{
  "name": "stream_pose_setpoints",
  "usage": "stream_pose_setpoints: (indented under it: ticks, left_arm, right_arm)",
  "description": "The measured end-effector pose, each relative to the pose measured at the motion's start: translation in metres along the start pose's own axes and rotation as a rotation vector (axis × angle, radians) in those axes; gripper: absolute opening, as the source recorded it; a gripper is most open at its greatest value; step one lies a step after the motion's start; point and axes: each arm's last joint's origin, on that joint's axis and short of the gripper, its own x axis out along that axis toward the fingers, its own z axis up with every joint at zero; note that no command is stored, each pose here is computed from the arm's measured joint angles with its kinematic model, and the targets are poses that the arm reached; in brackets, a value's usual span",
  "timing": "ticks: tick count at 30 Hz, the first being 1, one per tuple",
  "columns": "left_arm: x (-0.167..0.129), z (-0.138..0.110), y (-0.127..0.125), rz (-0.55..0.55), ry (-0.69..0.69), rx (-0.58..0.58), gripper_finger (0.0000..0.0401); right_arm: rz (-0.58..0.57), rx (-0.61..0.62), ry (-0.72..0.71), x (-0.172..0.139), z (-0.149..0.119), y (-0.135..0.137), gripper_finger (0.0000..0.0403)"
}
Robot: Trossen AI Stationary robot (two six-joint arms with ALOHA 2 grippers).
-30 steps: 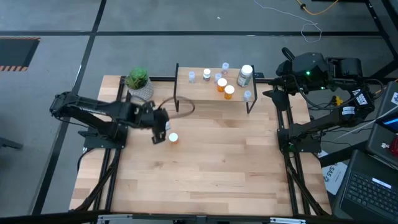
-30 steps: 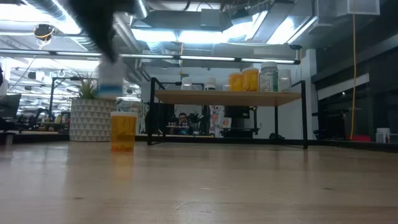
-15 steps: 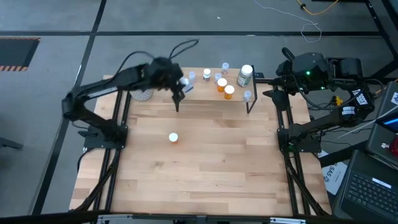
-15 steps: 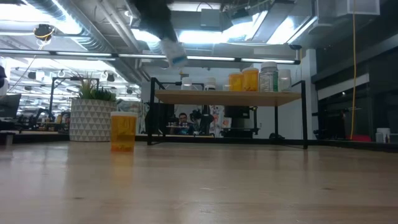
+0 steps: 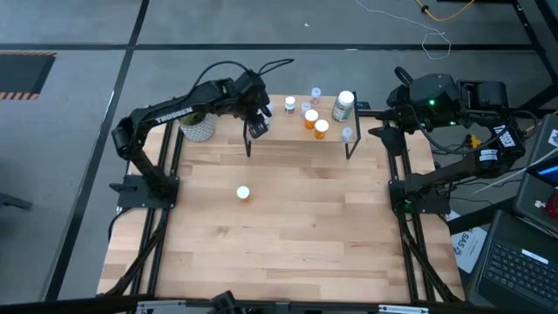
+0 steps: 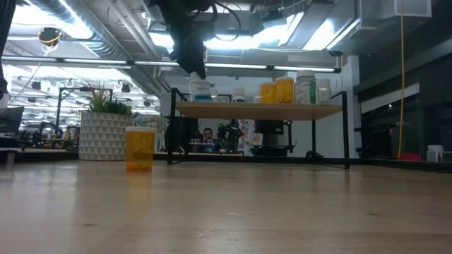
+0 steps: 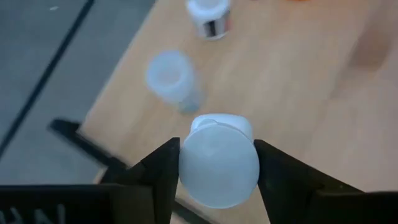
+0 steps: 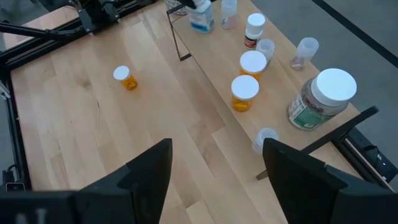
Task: Pick and place medicine bottles onto shelf by color
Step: Put the white and blue pill bottle on the shelf, then put the orange pill bottle on the shelf
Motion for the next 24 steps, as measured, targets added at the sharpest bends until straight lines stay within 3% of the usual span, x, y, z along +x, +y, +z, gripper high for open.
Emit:
stream_pose_setpoints:
  ticks: [3,10,15,19,24]
  left_arm:
    - [-0.001,0.000,-0.002,0.050,0.004,0.011,0.0198]
    - [-0.011,0.001,-0.002,0.046,-0.027,-0.012,0.0252]
    - [-0.012,0.006,-0.003,0.055,-0.068,-0.019,0.0267]
    - [-0.039,0.022,-0.011,-0.004,-0.173,-0.010,0.0269]
    - [-0.092,0.032,-0.042,-0.251,-0.228,0.078,0.0269]
  right_arm:
    - [0.005,0.000,0.001,0.000,0.000,0.000,0.0251]
    - [0.006,-0.002,0.002,0.000,0.000,0.000,0.0251]
    - [0.006,-0.001,0.002,0.000,0.000,0.000,0.0251]
    - [0.006,0.000,0.002,0.000,0.000,0.000,0.0251]
    - [0.006,0.002,0.002,0.000,0.000,0.000,0.0251]
